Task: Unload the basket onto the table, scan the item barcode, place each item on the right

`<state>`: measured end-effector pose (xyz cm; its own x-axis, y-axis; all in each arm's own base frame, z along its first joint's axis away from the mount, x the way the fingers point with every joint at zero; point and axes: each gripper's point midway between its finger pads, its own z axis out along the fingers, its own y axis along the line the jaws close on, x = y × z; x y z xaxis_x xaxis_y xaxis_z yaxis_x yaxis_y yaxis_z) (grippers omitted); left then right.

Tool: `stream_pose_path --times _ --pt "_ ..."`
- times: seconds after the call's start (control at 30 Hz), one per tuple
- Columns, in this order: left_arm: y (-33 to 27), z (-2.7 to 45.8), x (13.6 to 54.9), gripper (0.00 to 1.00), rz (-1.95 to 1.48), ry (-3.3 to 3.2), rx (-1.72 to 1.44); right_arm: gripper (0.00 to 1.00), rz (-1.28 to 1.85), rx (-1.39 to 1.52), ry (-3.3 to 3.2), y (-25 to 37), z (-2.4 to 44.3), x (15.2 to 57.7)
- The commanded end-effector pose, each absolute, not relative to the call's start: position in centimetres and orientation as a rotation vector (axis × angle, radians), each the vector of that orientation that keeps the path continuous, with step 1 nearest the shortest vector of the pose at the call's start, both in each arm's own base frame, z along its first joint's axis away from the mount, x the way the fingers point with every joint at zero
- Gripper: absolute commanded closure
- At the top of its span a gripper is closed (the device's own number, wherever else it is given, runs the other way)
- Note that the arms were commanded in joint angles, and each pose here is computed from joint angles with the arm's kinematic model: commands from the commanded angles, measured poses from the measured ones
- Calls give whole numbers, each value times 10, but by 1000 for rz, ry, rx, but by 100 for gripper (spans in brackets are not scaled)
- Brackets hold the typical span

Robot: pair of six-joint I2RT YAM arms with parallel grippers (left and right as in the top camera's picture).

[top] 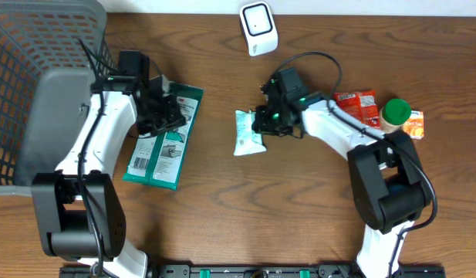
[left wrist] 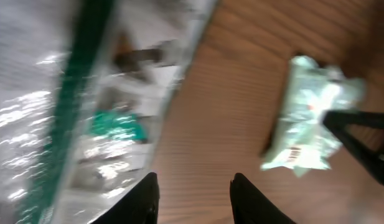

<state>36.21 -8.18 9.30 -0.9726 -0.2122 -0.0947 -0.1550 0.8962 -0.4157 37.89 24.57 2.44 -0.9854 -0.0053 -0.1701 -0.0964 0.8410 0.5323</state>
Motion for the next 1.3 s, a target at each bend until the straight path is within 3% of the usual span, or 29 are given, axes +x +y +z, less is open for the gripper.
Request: stream_pose_path --times 0.0,0.4,0.87,1.13,1.27 --pt "-124 109 359 57 -853 2866 -88 99 1118 -276 2772 254 50 370" --pt "-177 141 368 43 -1160 2677 125 99 1765 -385 2446 249 128 361" --pt "-201 146 367 43 -1179 2643 197 99 1863 -517 2266 260 172 358" --pt "-212 155 372 50 -1243 2604 173 99 1855 -576 2236 270 174 355" --pt "-215 158 371 60 -1272 2595 183 98 1836 -583 2244 273 172 355"
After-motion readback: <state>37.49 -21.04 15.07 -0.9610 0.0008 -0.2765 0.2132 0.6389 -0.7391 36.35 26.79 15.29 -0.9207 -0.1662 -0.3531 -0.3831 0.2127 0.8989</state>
